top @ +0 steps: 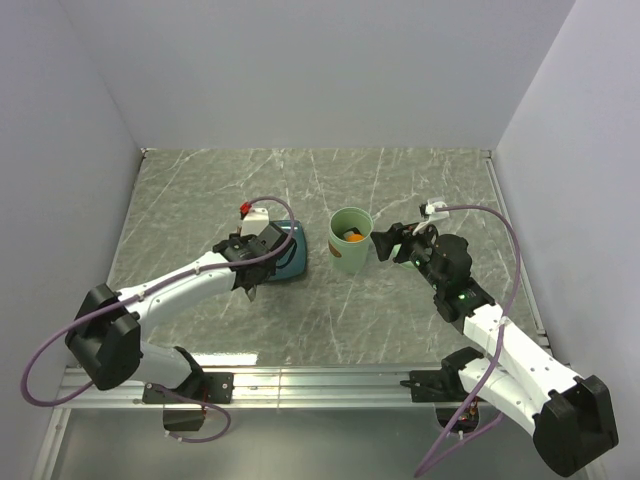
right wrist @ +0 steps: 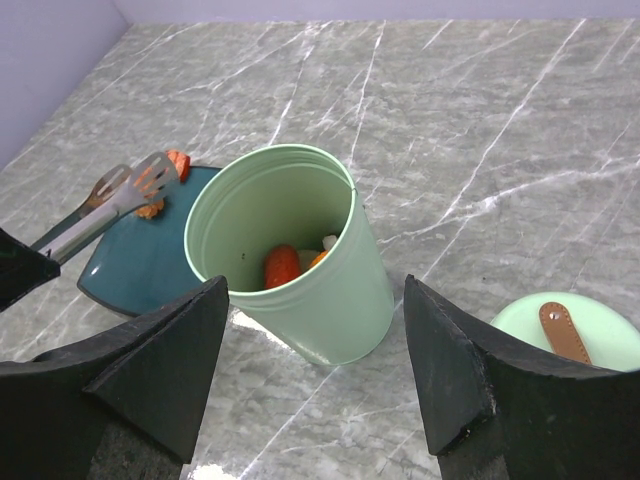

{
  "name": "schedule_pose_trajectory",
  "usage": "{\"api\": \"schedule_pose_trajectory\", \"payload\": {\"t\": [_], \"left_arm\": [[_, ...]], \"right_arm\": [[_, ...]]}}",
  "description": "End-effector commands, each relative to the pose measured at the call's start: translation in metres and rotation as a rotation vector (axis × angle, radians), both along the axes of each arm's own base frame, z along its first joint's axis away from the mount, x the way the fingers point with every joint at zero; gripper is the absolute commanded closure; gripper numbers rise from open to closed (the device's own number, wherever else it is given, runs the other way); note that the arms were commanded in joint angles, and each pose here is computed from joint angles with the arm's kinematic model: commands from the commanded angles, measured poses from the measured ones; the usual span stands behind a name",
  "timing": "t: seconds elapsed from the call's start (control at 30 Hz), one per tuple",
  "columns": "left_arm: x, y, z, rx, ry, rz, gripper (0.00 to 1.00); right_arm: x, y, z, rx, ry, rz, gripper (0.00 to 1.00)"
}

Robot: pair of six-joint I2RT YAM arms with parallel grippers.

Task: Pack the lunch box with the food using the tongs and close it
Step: Pick up the food using the clamp

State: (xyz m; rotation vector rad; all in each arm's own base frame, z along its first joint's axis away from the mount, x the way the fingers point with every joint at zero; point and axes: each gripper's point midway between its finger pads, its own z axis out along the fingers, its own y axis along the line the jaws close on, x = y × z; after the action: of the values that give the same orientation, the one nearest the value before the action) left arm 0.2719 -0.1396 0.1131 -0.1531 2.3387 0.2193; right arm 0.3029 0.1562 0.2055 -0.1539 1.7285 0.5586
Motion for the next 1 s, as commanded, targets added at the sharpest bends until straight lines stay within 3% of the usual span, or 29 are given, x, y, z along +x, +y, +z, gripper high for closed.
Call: {"api": "schedule_pose_trajectory", "payload": {"t": [0.0,0.2,0.5,0.97], "left_arm": [[0.008,-0.006,0.001,-0.012,-0.008,-0.022,0.44],[0.006,-0.003,0.001,-0.001,-0.002,-0.016,0.61],[0.006,0.001,0.014,-0.002,-0.026,-0.011,0.75],[0.009,-0.004,0.068,-0.087,-0.148,-0.046,0.80]], "right_arm": [[0.002,-0.001,0.008,0.018,-0.032,-0.002,0.22],[0.002,-0.001,0.008,0.019,-0.032,-0.002,0.22],[0.002,-0.002,0.007,0.021,-0.031,-0.004,0.22],[0.004,-0.005,0.007,0.019,-0.027,-0.018,0.22]]}}
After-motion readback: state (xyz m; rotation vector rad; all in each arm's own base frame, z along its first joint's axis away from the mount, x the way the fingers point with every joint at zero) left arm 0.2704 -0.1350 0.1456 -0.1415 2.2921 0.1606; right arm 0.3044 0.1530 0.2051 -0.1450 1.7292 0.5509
